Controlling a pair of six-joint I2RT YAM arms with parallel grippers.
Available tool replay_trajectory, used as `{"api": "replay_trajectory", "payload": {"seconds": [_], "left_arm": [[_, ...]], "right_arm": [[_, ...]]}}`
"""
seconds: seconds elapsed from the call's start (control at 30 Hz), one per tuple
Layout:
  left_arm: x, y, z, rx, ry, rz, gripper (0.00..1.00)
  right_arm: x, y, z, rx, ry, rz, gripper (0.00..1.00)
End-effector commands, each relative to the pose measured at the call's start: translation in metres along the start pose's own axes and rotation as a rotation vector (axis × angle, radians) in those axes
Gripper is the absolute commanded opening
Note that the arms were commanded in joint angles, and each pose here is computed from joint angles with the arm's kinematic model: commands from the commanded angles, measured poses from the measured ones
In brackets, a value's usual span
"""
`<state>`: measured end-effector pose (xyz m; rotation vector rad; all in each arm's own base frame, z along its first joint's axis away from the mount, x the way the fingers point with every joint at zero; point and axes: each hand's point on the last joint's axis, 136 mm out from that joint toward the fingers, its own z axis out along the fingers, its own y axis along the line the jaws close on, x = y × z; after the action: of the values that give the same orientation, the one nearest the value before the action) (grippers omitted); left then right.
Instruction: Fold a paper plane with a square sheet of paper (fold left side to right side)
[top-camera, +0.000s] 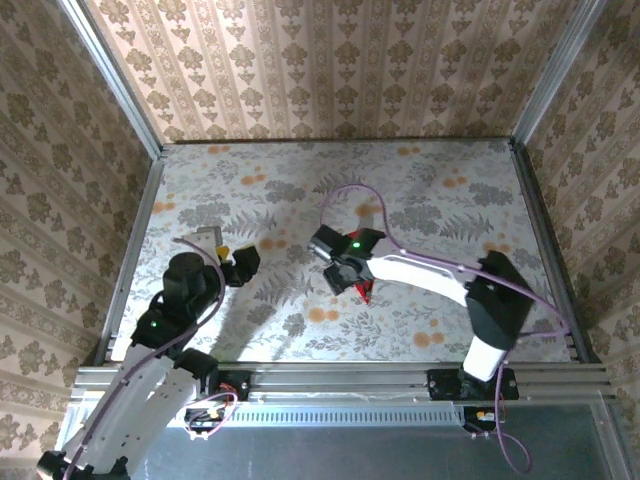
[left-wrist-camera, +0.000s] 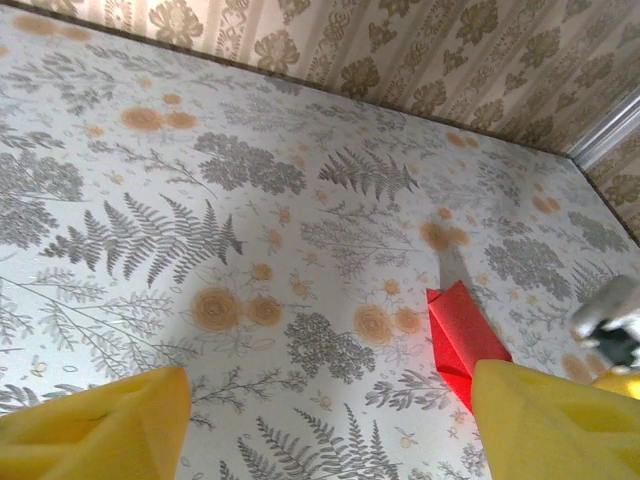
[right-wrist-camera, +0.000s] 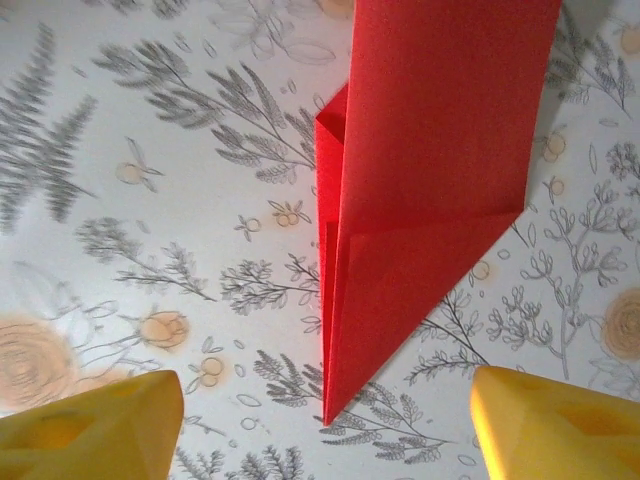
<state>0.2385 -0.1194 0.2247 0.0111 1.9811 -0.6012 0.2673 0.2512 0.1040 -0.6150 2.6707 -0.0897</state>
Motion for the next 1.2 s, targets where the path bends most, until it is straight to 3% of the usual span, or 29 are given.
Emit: {"api": "replay_trajectory", "payload": {"seconds": [0.0,0.3,0.6,1.17], "left_arm": [[-0.006,-0.016,0.006,0.079,0.002,-0.042,0.75],[0.021,-0.023,0.039,0.133,0.136,-0.098,0.73],[0.047,-0.032,0.071,0.18,0.251,-0.176,0.69],[0.105,-0.111,0.162,0.282,0.465,-0.129,0.65]], "right_arm": [[-0.01,0.004,-0.02,-0.172,-0.112,0.099,0.8],[0.005,-0.068,-0.039,-0.411,-0.349,0.503,0.93],[0.036,-0.103,-0.014,-0.503,-0.362,0.75,0.98],[0.065,-0.122,0.004,-0.499,-0.36,0.865,1.0]]}}
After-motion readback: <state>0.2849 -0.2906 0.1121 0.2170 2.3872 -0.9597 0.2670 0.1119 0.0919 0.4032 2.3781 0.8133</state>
